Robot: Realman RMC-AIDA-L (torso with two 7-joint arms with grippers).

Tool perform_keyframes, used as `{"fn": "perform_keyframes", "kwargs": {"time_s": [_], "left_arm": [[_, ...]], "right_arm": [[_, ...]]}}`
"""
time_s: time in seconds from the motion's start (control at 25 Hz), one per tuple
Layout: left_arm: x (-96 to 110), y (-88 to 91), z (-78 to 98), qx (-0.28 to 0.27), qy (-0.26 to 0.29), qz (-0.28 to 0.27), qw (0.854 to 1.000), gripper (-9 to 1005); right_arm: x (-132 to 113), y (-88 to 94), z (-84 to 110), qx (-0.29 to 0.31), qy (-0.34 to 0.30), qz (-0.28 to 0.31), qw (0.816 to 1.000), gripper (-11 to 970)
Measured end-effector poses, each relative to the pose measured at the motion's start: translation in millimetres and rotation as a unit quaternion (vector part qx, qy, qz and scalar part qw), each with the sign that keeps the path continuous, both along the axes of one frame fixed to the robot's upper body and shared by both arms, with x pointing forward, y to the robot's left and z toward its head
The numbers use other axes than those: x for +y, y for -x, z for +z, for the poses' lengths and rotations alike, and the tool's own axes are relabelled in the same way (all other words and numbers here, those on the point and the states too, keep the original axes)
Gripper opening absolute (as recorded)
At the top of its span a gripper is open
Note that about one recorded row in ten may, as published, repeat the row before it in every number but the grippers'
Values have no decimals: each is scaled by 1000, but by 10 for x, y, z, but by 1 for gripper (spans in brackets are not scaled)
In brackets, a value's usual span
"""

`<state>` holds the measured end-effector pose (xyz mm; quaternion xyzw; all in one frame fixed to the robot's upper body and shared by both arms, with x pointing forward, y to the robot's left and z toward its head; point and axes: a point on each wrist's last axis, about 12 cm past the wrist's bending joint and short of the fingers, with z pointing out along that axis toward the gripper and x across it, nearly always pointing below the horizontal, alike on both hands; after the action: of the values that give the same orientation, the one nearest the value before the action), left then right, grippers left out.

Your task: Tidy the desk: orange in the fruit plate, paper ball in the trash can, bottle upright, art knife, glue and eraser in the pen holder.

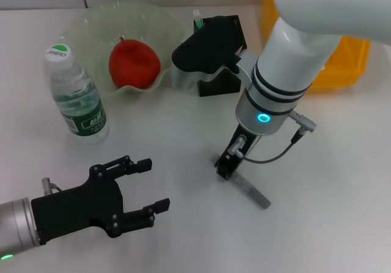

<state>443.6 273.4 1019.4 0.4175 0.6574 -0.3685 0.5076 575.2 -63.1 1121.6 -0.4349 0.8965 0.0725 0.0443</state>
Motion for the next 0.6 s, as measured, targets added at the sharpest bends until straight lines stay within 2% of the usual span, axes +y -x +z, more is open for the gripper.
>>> {"fn": "perform_keyframes", "kwargs": {"time_s": [0.44,0.56,0.6], "left_arm": [[-15,-34,7,-3,-2,0,1000,779],[-16,-36,8,-3,-2,0,1000,779],[-16,-36,8,-3,-2,0,1000,779]], "right_arm": [[40,67,-4,-5,13,27,1000,148],[45,93,42,-7,-2,30,1000,139],[23,88,123,-12,-19,28,999,139]]}}
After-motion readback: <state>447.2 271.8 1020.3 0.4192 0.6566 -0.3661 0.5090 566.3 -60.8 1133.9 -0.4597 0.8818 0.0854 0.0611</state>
